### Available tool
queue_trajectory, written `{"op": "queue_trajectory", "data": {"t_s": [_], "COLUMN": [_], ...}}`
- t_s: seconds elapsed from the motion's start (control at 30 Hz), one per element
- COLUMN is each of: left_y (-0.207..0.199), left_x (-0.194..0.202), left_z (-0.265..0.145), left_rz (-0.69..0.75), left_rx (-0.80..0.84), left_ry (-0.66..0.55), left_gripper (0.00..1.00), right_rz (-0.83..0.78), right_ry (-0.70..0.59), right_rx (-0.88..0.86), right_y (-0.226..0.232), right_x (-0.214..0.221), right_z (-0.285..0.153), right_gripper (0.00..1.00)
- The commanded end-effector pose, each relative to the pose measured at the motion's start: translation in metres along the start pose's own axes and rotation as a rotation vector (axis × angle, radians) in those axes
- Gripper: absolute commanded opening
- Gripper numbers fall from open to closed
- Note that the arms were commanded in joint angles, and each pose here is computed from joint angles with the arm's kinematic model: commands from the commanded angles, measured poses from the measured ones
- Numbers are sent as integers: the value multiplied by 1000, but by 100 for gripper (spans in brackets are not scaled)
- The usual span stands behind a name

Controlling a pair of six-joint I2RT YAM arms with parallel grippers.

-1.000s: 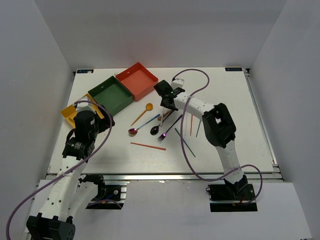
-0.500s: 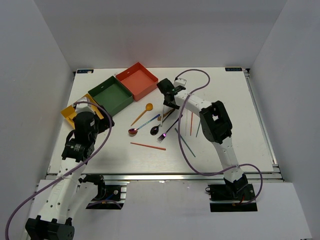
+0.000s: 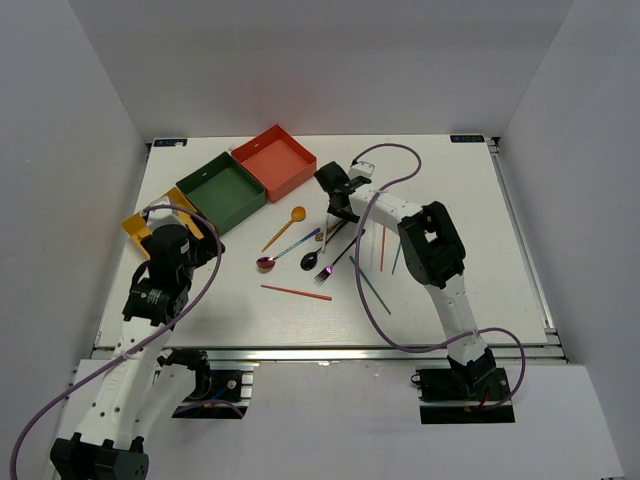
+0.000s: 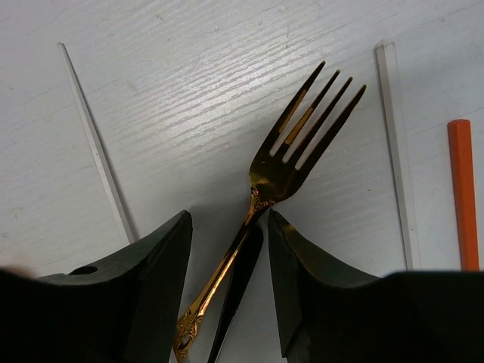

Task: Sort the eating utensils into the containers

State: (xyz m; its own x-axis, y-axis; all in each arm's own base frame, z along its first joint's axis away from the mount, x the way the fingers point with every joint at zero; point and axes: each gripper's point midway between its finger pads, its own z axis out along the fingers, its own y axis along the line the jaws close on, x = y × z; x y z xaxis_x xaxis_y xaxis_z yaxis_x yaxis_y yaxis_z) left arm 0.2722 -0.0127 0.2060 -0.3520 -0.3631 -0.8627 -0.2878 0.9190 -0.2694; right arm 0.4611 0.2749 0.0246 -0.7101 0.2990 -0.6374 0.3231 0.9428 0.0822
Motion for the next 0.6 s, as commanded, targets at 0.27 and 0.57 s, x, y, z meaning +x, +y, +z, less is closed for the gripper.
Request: {"op": "queue_trajectory", "data": {"t_s": [0.27, 0.57], "left_y": [31, 61], "left_x": [-22, -43], "left_z": [-8, -19], "left_rz": [-63, -135], "left_rx": [-197, -371], "left_ry": [-90, -214], "left_gripper": [98, 98], "right_rz": [47, 39], "right_ry": [33, 70], "right_rx": [-111, -179], "right_y": [5, 2], "right_x": [5, 22], "right_z": [-4, -10], "right_gripper": [55, 72]}}
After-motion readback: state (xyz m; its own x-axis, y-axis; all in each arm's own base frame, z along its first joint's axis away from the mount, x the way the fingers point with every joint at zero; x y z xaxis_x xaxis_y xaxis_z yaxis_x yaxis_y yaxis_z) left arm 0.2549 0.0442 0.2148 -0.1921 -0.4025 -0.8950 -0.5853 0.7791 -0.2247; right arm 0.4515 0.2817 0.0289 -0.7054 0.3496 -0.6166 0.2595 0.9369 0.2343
